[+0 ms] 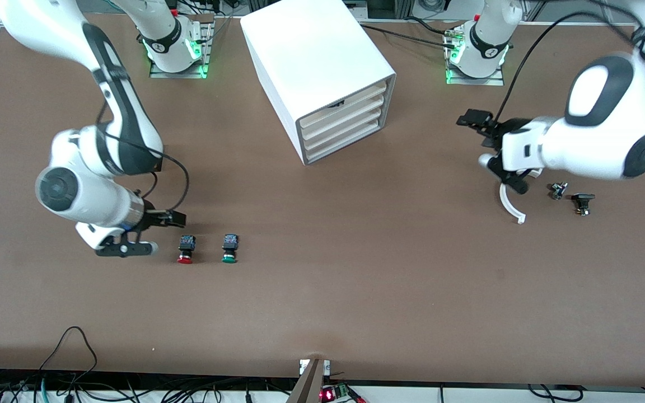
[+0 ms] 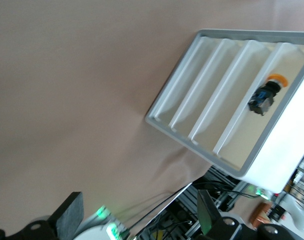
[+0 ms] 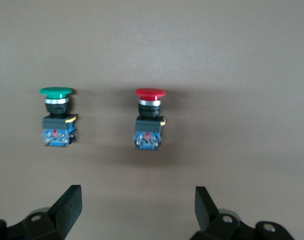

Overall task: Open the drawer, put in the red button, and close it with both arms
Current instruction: 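Lower the right gripper to the red button while the left gripper reaches the drawer, then hook the left gripper onto the cabinet's lowest drawer front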

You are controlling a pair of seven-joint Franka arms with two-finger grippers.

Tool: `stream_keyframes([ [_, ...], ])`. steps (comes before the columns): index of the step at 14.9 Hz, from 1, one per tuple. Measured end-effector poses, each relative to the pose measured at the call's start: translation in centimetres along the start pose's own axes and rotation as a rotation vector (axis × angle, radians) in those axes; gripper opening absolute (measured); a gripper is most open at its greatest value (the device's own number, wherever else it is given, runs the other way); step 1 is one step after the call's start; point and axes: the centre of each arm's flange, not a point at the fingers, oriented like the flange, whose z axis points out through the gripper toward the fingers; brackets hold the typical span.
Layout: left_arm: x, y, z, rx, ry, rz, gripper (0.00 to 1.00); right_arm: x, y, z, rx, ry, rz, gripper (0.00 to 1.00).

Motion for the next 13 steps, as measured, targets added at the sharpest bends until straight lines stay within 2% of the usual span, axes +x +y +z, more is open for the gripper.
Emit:
stream_keyframes([
  [4, 2.0, -2.0, 6.7, -0.254, 0.101, 0.090, 0.99, 0.3, 1.0, 6.8, 0.003, 0.018, -0.041, 1.00],
  [7, 2.2, -2.4, 11.2, -0.405, 0.191, 0.136, 0.97, 0.4, 1.1, 9.1, 0.005, 0.023, -0.038, 1.00],
  [9, 2.3, -1.7, 14.6, -0.470, 0.221, 0.134, 0.93, 0.6, 1.2, 9.5, 0.007, 0.045, -0.037, 1.00],
  [10, 2.2, -1.2, 16.5, -0.483, 0.234, 0.147, 0.88, 0.7, 1.2, 9.8, 0.008, 0.056, -0.037, 0.98],
  [11, 2.2, -0.8, 18.4, -0.496, 0.244, 0.166, 0.88, 0.8, 1.2, 10.1, 0.009, 0.061, -0.037, 0.98],
  [13, 1.8, 0.1, 21.6, -0.525, 0.264, 0.195, 0.74, 0.8, 1.2, 10.7, 0.010, 0.063, -0.036, 0.93],
])
